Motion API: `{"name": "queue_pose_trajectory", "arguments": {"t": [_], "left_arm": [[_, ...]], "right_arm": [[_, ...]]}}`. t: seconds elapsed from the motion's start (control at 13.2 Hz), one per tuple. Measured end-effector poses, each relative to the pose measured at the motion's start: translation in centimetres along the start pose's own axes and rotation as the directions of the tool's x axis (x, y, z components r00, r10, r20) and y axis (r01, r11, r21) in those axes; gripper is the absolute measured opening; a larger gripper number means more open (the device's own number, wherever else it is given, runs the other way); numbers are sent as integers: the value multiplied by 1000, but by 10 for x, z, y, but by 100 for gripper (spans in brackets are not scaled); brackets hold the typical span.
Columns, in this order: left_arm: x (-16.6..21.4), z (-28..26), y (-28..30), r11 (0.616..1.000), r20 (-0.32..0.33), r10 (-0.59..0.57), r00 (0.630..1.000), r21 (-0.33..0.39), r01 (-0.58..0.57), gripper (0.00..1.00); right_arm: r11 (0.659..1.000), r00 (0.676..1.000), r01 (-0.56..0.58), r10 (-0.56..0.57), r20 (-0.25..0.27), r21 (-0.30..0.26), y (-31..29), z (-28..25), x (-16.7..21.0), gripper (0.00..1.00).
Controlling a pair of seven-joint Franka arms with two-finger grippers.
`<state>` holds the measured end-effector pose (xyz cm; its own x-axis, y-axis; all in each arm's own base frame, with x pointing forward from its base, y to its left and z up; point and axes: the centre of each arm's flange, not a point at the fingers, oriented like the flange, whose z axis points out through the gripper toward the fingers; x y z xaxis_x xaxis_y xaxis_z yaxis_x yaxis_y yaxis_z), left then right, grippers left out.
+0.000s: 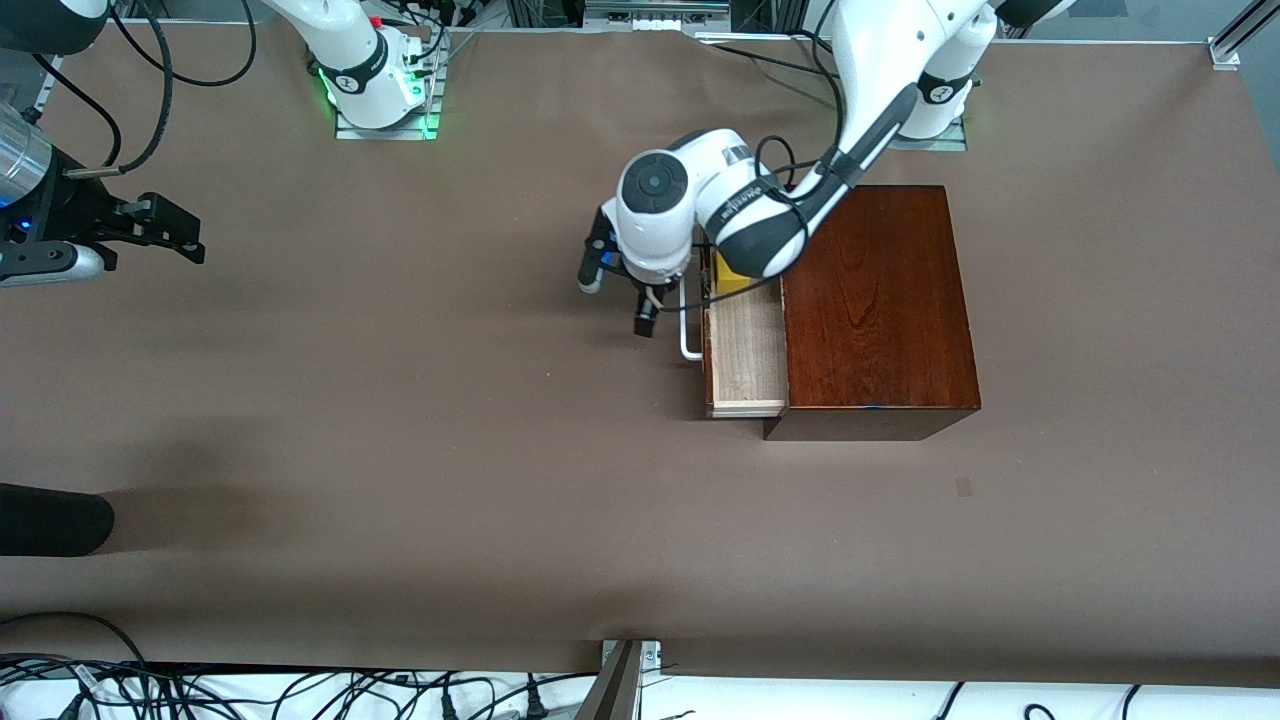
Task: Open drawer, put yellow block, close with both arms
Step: 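Retract the right gripper while the left gripper reaches the drawer front, then push the drawer shut into the box with the left gripper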
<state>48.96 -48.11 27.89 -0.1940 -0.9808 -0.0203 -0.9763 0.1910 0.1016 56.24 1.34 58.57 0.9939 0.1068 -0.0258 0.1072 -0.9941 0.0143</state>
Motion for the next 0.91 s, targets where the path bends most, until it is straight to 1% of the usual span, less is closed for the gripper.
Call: {"name": "queue_pose_trajectory", "arguments": {"t": [0.15, 0.38, 0.68, 0.91], "left_arm": [[-16, 2, -4, 999, 29, -28, 999, -35, 29, 100], [-32, 5, -8, 995, 60, -63, 996, -71, 67, 100], [-59, 12, -13, 986, 121, -100, 988, -121, 114, 100], [-80, 13, -20, 981, 154, -120, 981, -132, 141, 100]], "right_arm": [[1000, 1000, -3, 3, 13, -1, 2, 1, -1, 100], [1000, 1000, -5, 5, 14, -10, 4, 1, -2, 100], [1000, 1000, -4, 5, 14, -18, 5, 1, -2, 100], [1000, 1000, 1, -1, 11, -19, 2, 1, -1, 100]]}}
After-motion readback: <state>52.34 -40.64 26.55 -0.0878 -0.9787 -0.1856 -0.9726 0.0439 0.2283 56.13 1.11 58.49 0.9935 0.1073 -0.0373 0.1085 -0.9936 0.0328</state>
